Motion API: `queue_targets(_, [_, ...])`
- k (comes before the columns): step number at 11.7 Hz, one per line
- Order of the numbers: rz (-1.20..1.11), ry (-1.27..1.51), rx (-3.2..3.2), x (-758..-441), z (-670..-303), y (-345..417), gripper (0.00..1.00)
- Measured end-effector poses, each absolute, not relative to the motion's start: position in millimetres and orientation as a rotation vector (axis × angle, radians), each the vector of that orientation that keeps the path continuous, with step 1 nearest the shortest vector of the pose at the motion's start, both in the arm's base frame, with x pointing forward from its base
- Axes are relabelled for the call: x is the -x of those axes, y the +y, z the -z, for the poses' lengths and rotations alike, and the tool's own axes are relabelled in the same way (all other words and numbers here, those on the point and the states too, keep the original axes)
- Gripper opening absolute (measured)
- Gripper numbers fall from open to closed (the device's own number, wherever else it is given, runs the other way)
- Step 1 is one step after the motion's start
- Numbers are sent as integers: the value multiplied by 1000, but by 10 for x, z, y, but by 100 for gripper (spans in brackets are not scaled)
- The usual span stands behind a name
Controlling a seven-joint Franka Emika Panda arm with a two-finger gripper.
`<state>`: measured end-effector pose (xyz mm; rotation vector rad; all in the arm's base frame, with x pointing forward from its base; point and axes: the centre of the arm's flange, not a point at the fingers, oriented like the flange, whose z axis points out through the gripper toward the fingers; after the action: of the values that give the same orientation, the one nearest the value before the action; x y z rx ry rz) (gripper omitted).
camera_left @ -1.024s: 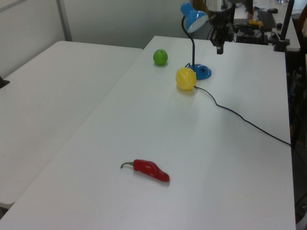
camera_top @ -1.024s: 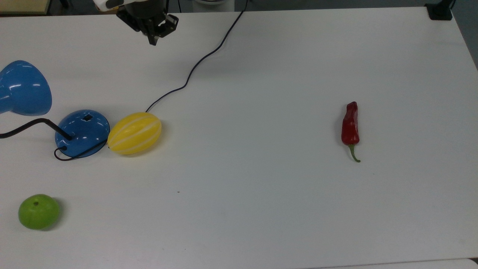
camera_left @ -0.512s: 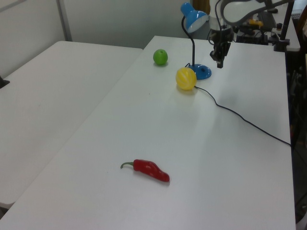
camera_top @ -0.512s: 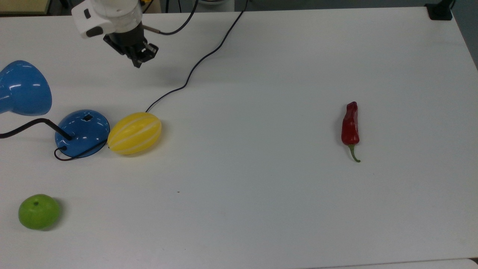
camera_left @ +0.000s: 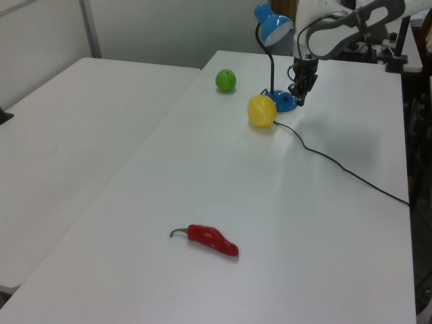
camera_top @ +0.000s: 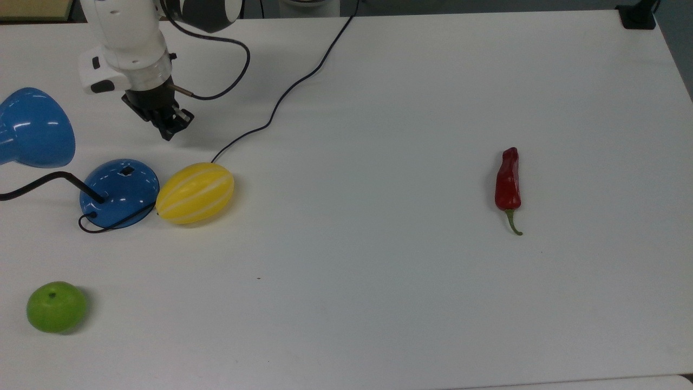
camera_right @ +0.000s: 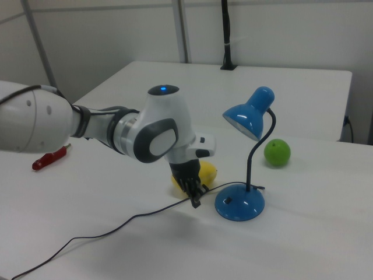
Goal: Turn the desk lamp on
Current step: 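Move the gripper down toward the switch on the blue lamp base, then press down on the lamp base switch with the closed gripper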
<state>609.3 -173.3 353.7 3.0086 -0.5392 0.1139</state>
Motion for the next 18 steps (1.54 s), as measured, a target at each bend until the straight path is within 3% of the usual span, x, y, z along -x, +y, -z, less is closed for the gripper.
queue_targets(8, [-368, -603, -2964, -6304, -3461, -2156, 1])
queue_targets(18, [-471, -600, -2945, -6422, -3381, -2234, 1])
